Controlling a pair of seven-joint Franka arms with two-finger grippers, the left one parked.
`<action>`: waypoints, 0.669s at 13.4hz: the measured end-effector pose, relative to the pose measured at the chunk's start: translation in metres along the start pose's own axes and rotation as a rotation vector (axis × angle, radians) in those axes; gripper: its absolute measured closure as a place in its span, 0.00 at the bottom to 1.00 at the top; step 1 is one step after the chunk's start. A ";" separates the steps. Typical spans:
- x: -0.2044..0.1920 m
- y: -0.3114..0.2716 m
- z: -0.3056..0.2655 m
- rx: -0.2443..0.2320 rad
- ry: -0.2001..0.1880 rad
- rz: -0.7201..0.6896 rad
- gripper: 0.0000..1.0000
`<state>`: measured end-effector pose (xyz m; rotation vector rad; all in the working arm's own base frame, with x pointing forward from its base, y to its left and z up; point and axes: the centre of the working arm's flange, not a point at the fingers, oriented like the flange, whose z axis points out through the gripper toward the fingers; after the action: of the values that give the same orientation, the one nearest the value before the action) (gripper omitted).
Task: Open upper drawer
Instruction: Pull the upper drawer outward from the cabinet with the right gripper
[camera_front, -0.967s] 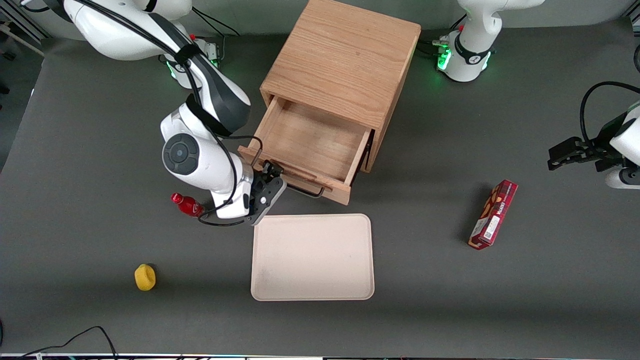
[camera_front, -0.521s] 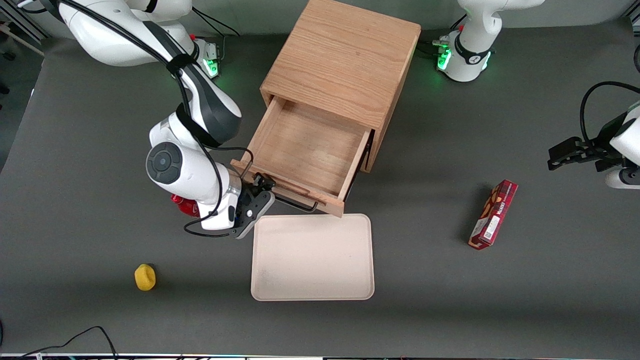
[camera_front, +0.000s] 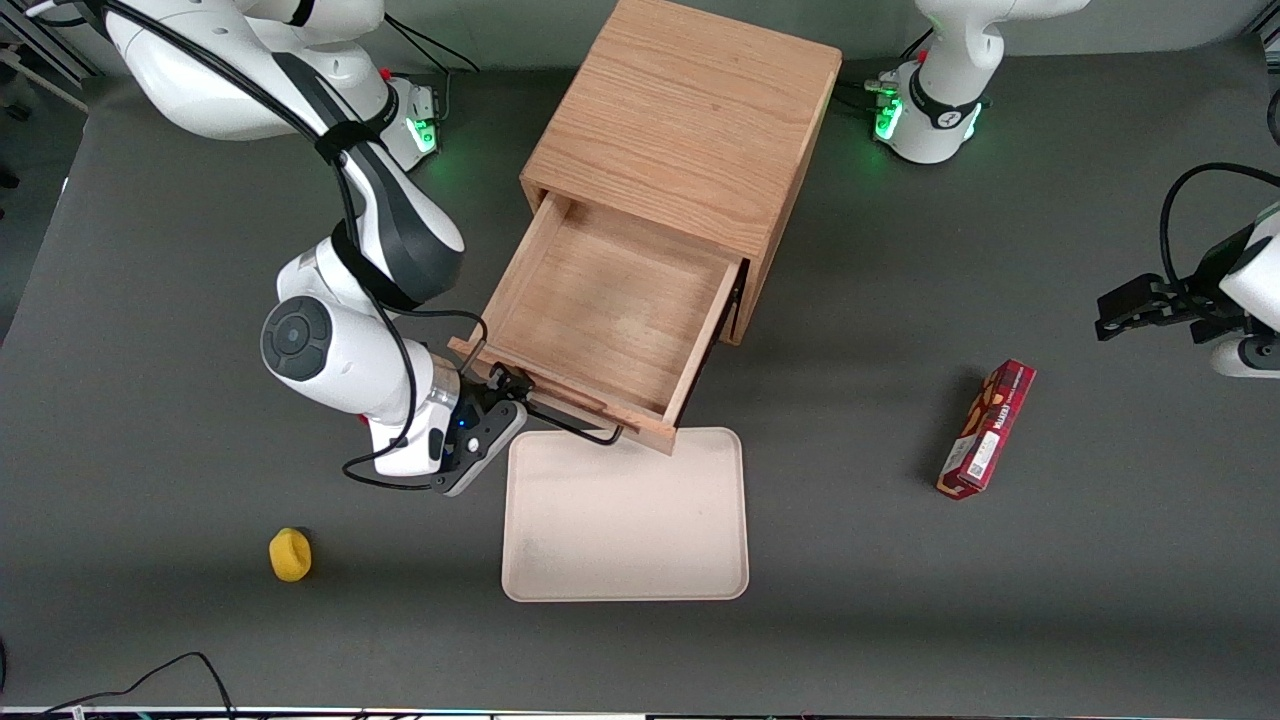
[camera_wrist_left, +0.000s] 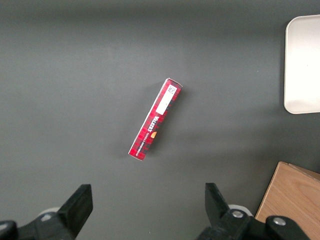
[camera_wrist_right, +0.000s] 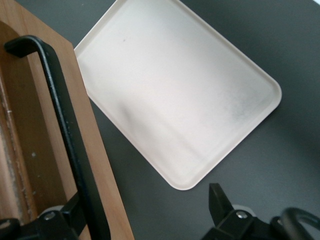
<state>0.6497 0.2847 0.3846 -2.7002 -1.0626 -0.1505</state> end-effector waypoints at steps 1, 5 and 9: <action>0.000 0.003 0.000 0.004 0.003 0.007 0.00; 0.002 0.009 -0.013 0.031 0.040 0.040 0.00; -0.003 0.015 -0.074 0.152 0.115 0.124 0.00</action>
<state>0.6573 0.2529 0.4528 -2.5775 -0.8358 -0.1919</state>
